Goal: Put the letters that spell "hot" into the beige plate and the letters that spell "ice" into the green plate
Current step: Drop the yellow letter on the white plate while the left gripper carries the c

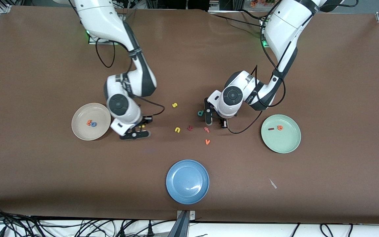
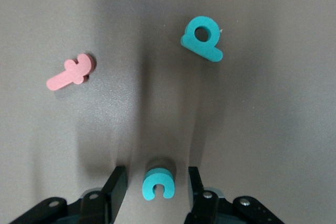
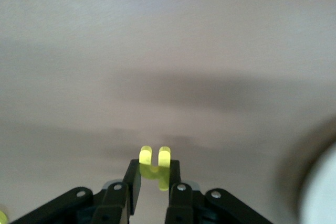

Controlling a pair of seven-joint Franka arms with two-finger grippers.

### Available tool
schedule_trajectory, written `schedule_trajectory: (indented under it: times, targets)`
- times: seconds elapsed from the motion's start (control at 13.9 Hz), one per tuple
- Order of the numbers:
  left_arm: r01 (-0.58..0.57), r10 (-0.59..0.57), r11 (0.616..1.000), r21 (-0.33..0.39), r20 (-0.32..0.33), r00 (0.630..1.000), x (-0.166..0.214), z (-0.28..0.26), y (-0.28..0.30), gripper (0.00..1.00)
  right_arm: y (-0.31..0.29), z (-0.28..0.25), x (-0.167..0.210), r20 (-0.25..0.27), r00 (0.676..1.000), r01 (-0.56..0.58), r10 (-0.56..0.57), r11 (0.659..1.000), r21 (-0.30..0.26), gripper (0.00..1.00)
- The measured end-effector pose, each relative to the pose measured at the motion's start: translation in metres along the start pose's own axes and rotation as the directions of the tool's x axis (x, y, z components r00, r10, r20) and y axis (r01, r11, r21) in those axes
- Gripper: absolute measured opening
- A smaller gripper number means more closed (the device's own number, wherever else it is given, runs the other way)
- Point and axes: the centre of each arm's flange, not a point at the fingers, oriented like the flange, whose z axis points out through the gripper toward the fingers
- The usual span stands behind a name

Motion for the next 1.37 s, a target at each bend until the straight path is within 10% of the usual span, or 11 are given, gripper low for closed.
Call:
schedule_trajectory:
  times: [0.36, 0.94, 1.37]
  targets:
    - [0.002, -0.002, 1.000, 0.001, 0.001, 1.000, 0.000, -0.002, -0.002, 0.24, 0.112, -0.023, -0.016, 0.039, 0.998, 0.050, -0.050, 0.999, -0.011, 0.25]
    - [0.035, -0.031, 0.998, -0.052, 0.079, 0.996, -0.014, -0.056, -0.013, 0.24, 0.202, 0.004, -0.048, -0.018, 0.993, 0.117, -0.118, 0.991, -0.061, 0.26]
    - [0.094, -0.082, 0.992, -0.085, 0.130, 0.988, -0.067, -0.112, -0.053, 0.24, 0.173, -0.026, -0.035, 0.033, 0.999, -0.029, 0.027, 0.998, 0.054, 0.81]
